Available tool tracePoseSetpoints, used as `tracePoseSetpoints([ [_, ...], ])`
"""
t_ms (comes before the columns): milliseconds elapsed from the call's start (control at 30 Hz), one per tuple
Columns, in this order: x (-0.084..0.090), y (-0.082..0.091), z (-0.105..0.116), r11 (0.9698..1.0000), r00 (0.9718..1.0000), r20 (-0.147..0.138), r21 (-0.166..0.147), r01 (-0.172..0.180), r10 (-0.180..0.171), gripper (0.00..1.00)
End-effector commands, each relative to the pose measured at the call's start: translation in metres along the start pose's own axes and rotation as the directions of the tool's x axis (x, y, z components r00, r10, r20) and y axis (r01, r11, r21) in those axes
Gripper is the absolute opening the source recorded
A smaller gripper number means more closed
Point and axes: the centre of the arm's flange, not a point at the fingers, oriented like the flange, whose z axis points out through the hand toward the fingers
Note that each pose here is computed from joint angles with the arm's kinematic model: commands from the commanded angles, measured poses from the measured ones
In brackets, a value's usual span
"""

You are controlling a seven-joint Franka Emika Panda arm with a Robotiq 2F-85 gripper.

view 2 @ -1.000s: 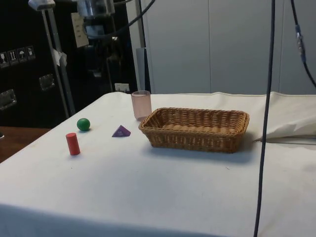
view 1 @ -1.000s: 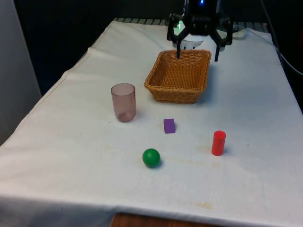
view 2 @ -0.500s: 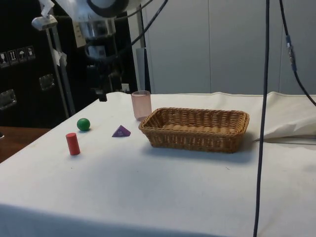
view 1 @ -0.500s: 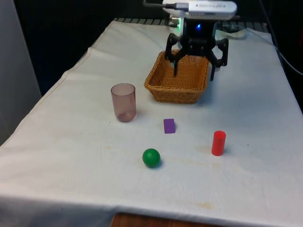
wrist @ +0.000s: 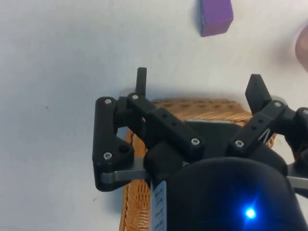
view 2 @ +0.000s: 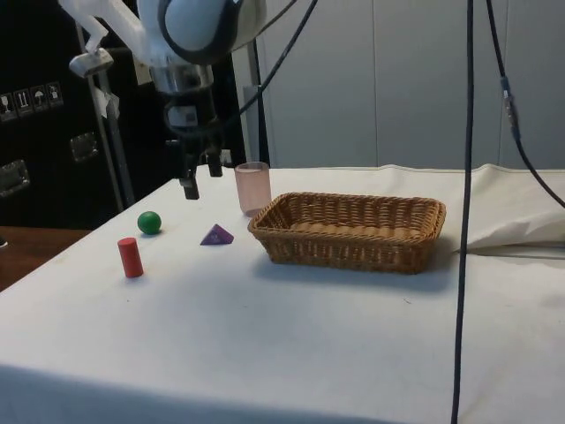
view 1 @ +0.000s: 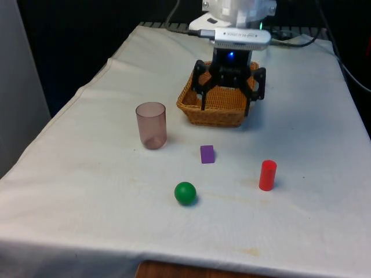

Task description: Pick up the triangular block and place it into the basket.

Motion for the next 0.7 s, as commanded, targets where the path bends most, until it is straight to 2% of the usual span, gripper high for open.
tracePoseSetpoints([
  [0,0.0,0.002,0.004,0.9999,0.9998,-0.017,0.004,0.013,-0.013,1.0],
  [67,0.0,0.004,0.009,0.9998,0.9995,-0.024,0.003,0.02,-0.02,1.0],
  [100,0.0,0.003,0.008,0.9999,0.9998,-0.012,-0.004,0.013,-0.013,1.0],
  [133,0.0,0.005,0.011,0.9997,0.9993,-0.03,0.003,0.025,-0.025,1.0],
  [333,0.001,0.012,0.024,0.9989,0.9972,-0.058,0.005,0.047,-0.046,1.0],
  [367,0.0,0.012,0.023,0.9991,0.9981,-0.046,-0.003,0.041,-0.041,1.0],
  [400,0.0,0.013,0.026,0.9987,0.9968,-0.062,0.006,0.05,-0.05,1.0],
  [667,0.0,0.018,0.045,0.9962,0.9924,-0.089,0.01,0.086,-0.085,1.0],
])
